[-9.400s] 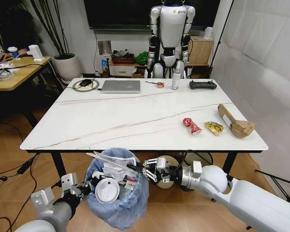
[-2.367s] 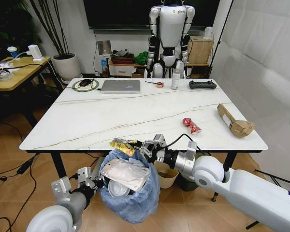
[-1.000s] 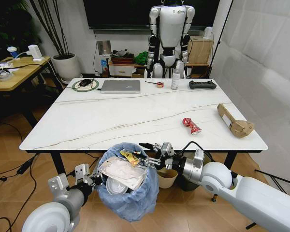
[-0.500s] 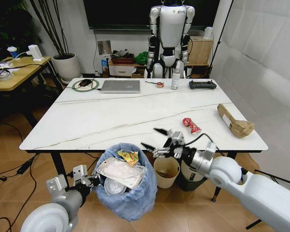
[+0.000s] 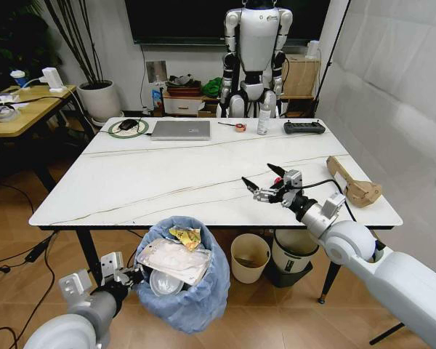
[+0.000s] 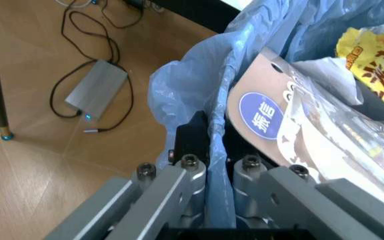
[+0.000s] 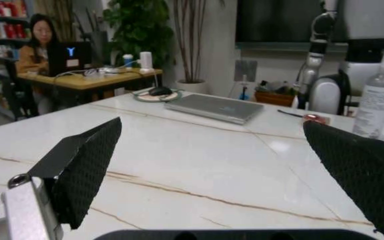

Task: Pick up the trash bin and place the trash from the table into it.

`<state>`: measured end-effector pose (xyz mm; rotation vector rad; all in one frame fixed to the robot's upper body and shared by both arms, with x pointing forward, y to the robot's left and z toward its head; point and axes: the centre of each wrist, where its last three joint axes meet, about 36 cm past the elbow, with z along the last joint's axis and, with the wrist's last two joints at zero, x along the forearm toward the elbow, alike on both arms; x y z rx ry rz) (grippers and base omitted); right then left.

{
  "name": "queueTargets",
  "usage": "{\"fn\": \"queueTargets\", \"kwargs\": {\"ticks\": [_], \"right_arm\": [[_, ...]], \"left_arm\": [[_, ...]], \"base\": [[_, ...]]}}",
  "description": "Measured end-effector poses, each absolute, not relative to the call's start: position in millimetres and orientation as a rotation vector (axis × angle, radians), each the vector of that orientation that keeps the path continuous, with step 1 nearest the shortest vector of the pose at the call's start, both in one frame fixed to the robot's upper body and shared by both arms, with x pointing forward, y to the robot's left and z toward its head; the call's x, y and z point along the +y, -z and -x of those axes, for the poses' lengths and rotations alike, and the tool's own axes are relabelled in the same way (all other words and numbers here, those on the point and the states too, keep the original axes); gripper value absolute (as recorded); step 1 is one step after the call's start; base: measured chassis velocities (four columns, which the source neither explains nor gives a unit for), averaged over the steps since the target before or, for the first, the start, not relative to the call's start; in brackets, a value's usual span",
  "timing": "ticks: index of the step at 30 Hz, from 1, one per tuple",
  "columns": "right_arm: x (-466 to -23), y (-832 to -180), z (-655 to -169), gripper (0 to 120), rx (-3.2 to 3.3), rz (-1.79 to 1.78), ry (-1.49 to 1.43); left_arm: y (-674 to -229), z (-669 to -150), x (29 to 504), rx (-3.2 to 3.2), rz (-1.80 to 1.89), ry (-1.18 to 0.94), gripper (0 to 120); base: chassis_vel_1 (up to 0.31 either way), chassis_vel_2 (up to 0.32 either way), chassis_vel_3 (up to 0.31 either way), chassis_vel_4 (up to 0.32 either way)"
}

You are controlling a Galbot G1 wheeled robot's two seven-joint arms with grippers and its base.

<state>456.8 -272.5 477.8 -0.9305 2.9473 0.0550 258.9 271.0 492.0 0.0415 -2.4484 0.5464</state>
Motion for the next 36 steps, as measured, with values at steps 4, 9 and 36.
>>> {"fn": "queueTargets", "kwargs": {"ticks": [4, 9, 36], "right_arm": [[-276, -475, -455, 100, 2.991, 0.837, -0.072], [-283, -467, -453, 100, 3.046, 0.757, -0.083], [-355, -380, -482, 100, 3.186, 0.643, -0.171]], "left_arm": [[-491, -259, 272, -2.445, -0.043, -0.55, 0], [-488, -260, 274, -2.438, -0.052, -0.547, 0], [-489, -260, 279, -2.45, -0.056, -0.54, 0]], "base": [[0.0, 0.0, 0.0, 0.0], [0.0, 0.0, 0.0, 0.0], [0.0, 0.0, 0.0, 0.0]]}}
